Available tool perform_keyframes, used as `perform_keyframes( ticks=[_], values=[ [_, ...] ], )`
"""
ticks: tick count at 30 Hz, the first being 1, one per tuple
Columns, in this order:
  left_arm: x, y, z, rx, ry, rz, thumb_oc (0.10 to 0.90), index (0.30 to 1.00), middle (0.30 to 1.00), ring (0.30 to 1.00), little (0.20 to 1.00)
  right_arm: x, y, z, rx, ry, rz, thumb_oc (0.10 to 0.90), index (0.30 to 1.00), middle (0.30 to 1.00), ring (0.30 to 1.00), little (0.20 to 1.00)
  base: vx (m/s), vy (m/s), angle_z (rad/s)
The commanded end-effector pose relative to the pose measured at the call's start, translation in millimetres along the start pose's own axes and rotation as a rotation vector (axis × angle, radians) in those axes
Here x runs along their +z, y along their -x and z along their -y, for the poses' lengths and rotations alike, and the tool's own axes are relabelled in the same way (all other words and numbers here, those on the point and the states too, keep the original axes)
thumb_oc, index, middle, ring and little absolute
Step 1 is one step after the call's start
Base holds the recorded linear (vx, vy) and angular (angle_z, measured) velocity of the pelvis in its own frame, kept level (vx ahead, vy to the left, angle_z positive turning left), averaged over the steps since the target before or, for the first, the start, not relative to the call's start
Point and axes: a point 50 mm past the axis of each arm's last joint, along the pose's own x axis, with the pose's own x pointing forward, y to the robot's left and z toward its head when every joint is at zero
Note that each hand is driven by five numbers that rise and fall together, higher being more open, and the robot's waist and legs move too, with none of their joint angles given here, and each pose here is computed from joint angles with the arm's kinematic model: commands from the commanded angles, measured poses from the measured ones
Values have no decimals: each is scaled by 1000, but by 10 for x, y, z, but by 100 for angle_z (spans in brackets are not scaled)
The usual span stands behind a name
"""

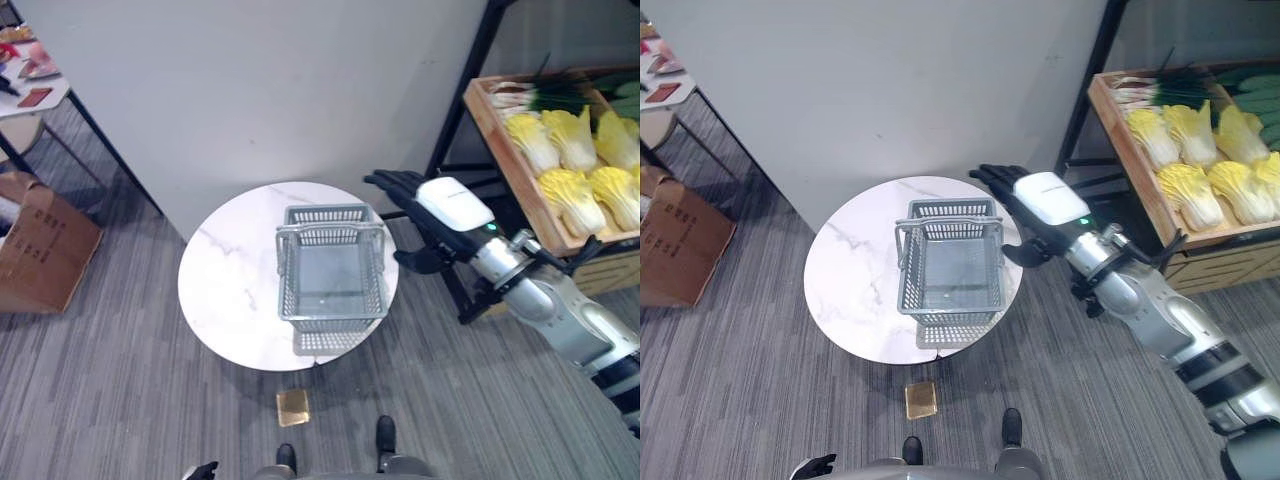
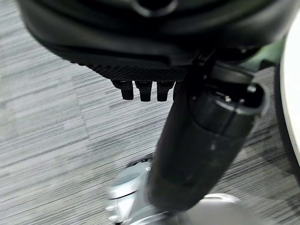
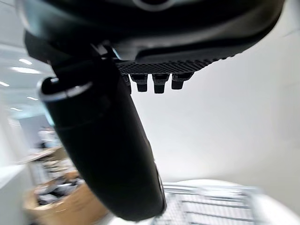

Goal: Get the vegetables into the basket

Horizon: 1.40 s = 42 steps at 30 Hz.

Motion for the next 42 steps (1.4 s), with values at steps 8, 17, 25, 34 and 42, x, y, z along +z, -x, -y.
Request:
perform_keyframes(
  ticks=[8, 17, 25, 34, 42],
  values=[
    [84, -18, -285, 83, -11, 14, 900, 1000, 1000, 1000, 1000, 137, -844, 584, -201, -48, 55, 900, 1000, 1000, 1000, 1000, -50, -13, 14],
    [333, -33, -417, 120, 3, 95, 900, 1000, 1000, 1000, 1000, -288, -1054, 674, -255, -17, -211, 900, 1000, 1000, 1000, 1000, -48, -6, 13],
    [500, -34, -454, 132, -2, 153, 900, 1000, 1000, 1000, 1000, -547, -1031, 768, -223, 107, -355, 900, 1000, 1000, 1000, 1000, 0, 9, 3],
    [685, -41, -415, 156, 4, 185, 900, 1000, 1000, 1000, 1000, -934, -816, 363, -114, 76, -590, 400, 300, 300, 300, 300, 38, 22, -5],
    [635, -40, -409, 150, -6, 179, 900, 1000, 1000, 1000, 1000, -830, -849, 302, -93, 86, -512, 400, 300, 300, 300, 300, 7, 19, 5]
  ],
)
